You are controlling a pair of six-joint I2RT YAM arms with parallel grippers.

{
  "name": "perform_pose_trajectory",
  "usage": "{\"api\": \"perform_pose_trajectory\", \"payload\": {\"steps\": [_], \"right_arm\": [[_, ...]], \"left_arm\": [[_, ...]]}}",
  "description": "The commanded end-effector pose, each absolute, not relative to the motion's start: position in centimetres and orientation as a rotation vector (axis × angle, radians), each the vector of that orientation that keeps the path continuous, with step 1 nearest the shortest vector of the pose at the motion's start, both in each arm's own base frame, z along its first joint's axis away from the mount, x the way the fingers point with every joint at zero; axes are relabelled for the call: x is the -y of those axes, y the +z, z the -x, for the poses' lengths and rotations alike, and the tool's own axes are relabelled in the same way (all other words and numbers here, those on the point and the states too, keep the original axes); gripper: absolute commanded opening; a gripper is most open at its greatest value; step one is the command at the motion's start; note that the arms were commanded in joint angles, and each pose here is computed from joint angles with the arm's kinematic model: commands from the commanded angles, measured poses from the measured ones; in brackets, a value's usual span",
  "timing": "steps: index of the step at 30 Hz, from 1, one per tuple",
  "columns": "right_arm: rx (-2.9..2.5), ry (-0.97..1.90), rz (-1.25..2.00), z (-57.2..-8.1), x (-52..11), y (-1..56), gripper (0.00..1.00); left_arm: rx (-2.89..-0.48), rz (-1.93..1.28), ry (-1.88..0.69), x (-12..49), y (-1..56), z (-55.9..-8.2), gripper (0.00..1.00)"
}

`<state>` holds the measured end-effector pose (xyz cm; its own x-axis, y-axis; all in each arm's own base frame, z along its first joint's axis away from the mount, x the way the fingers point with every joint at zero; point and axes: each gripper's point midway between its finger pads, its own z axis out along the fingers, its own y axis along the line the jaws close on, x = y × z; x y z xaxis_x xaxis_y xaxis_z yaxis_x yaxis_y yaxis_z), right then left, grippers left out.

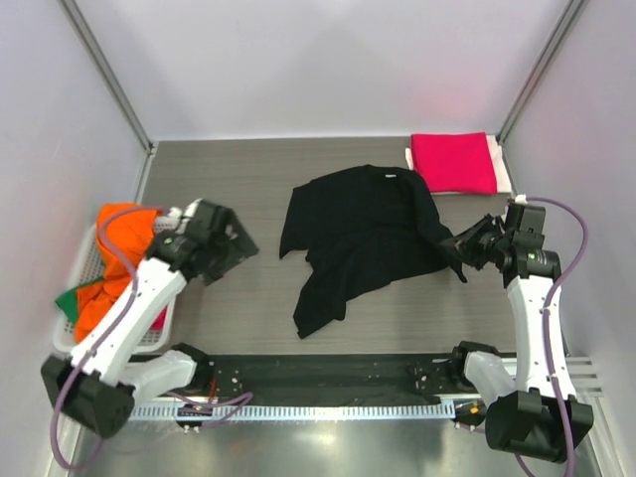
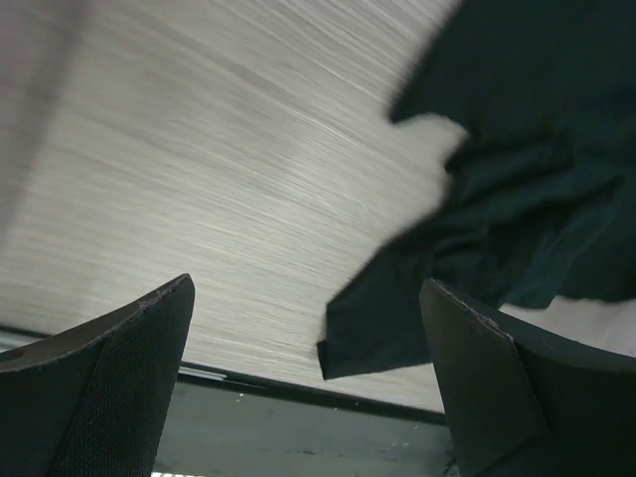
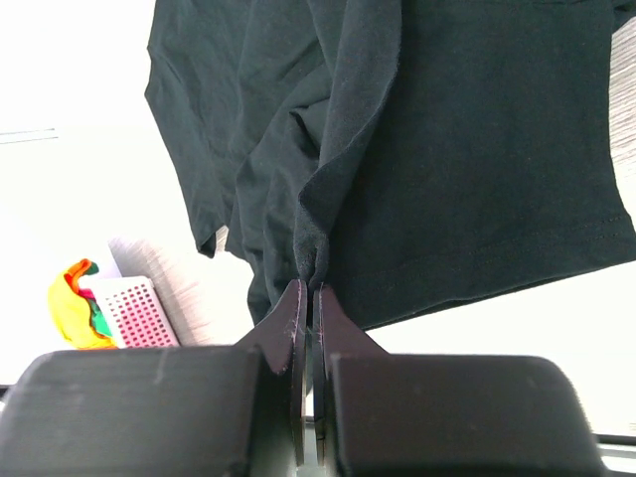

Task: Fold and stack the t-shirts
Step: Flatten the tshirt out

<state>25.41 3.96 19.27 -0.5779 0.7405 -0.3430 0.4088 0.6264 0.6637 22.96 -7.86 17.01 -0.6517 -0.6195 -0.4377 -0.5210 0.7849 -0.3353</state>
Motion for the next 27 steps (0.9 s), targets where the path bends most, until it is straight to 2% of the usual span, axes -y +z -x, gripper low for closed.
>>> {"api": "perform_pose_trajectory", "payload": {"steps": [1, 4, 8, 10, 14, 17, 18, 19, 20, 21, 24, 27], "right_arm": [[-2.196, 0.743, -0.859, -25.6, -4.5, 20.8, 0.01], [-2.198, 0.736, -0.848, -25.4, -4.5, 21.1, 0.01], [-2.200, 0.726, -0.840, -25.1, -4.5, 21.3, 0.01], [-2.198, 0.724, -0.844, -25.1, -4.4, 21.3, 0.01], [-2.203, 0.712, -0.840, -25.0, -4.3, 21.3, 0.01], [-2.206, 0.706, -0.842, -25.0, -4.2, 21.2, 0.01], [-2.206, 0.704, -0.841, -25.0, -4.2, 21.2, 0.01], [-2.208, 0.703, -0.841, -25.0, -4.2, 21.2, 0.01], [-2.205, 0.698, -0.843, -25.0, -4.1, 21.2, 0.01], [-2.208, 0.693, -0.843, -25.0, -4.1, 21.1, 0.01], [-2.212, 0.685, -0.840, -25.0, -4.0, 21.2, 0.01], [-2.214, 0.679, -0.843, -25.0, -3.9, 21.3, 0.01]], "left_arm": [[-2.516, 0.658, -0.236, 13.7, 16.0, -23.0, 0.96], [-2.584, 0.454, -0.267, 19.0, 14.5, -21.6, 0.99], [-2.715, 0.286, -0.356, 25.3, 9.5, -19.2, 1.00], [-2.780, 0.231, -0.389, 27.2, 7.2, -17.0, 0.99], [-2.839, 0.194, -0.364, 28.6, 3.7, -15.6, 0.95], [-2.869, 0.204, -0.332, 28.3, 1.5, -15.1, 0.81], [-2.861, 0.208, -0.322, 28.2, 1.3, -15.2, 0.70], [-2.834, 0.216, -0.299, 27.8, 1.3, -15.7, 0.37], [-2.822, 0.212, -0.264, 27.1, 1.5, -16.0, 0.21], [-2.803, 0.242, -0.228, 26.1, 1.9, -16.8, 0.01], [-2.730, 0.328, -0.064, 20.4, 4.6, -20.2, 0.00], [-2.629, 0.469, -0.033, 13.3, 8.7, -24.2, 0.00]]}}
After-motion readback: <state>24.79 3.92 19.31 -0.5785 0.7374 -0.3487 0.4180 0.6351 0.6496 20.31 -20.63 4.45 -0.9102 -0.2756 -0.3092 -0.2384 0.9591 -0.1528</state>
